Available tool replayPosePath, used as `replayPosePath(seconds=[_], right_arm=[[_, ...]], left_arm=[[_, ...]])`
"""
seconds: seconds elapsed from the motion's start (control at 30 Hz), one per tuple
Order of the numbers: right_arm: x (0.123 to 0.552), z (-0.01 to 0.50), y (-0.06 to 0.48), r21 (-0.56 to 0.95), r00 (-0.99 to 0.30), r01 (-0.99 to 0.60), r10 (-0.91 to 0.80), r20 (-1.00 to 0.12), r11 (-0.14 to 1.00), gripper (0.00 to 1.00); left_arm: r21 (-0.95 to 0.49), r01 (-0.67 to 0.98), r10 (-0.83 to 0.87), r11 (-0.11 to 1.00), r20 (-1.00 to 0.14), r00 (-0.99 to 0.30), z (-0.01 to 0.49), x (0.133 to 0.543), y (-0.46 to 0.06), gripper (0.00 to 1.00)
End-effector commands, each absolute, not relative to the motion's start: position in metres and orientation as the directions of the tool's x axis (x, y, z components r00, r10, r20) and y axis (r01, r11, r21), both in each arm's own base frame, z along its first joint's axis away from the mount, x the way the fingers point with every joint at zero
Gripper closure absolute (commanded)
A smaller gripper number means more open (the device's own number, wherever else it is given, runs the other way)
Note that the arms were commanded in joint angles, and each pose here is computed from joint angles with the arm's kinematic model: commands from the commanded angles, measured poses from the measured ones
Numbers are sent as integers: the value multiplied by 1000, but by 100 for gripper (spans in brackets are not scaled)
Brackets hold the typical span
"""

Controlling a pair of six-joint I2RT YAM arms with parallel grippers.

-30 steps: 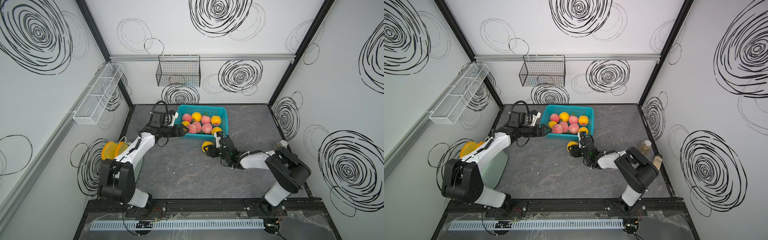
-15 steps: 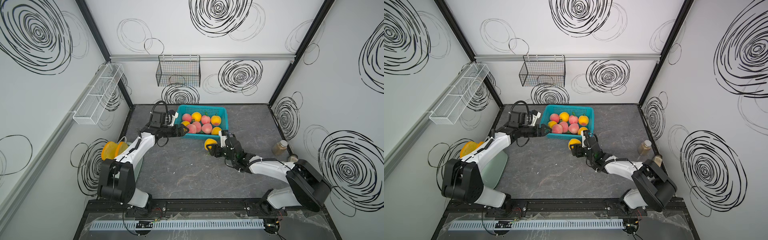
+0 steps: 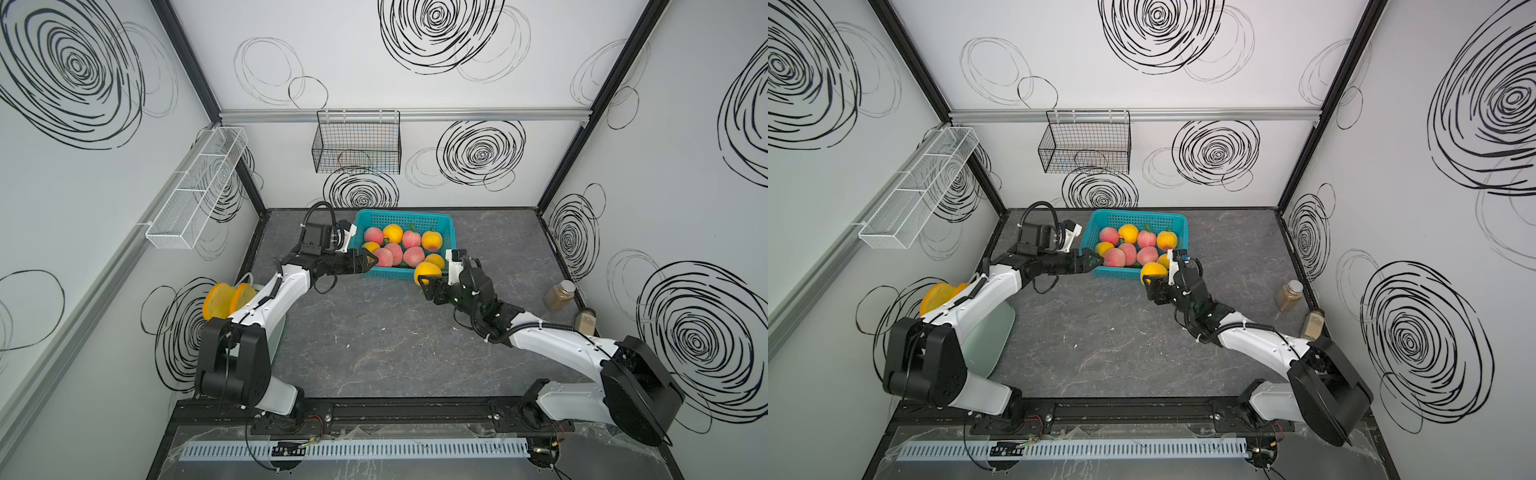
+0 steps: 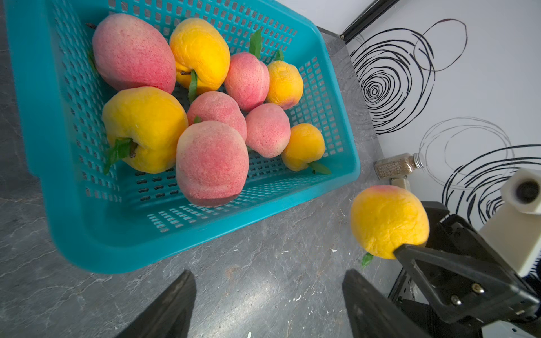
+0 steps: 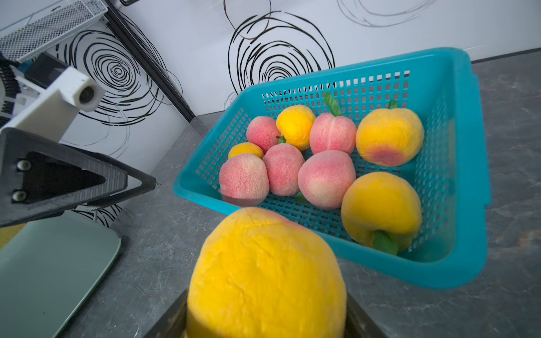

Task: Put the peaches into the basket
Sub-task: Place the peach in the basket.

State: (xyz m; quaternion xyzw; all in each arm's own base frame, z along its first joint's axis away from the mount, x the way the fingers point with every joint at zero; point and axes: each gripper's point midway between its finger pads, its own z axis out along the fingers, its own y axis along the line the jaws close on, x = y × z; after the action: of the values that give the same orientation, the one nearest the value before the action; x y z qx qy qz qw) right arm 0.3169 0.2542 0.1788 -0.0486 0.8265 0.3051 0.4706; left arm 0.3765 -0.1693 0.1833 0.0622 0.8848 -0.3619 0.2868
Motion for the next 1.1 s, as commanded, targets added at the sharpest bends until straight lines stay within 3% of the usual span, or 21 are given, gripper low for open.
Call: replayPosePath(seconds=[0.0, 0.6, 1.07], right_arm=[[329, 206, 252, 459, -500, -378, 240, -832, 804, 38], [376, 214, 232, 461, -477, -349, 269, -837, 816, 37], [423, 193, 235, 459, -558, -349, 212, -802, 817, 34]], left_arm=[[-590, 343, -89, 731, -581, -809, 189, 378, -170, 17], [-588, 345, -86, 731, -581, -809, 189, 378, -171, 18], [-589, 345, -83, 731, -578, -812, 188, 378, -171, 17]])
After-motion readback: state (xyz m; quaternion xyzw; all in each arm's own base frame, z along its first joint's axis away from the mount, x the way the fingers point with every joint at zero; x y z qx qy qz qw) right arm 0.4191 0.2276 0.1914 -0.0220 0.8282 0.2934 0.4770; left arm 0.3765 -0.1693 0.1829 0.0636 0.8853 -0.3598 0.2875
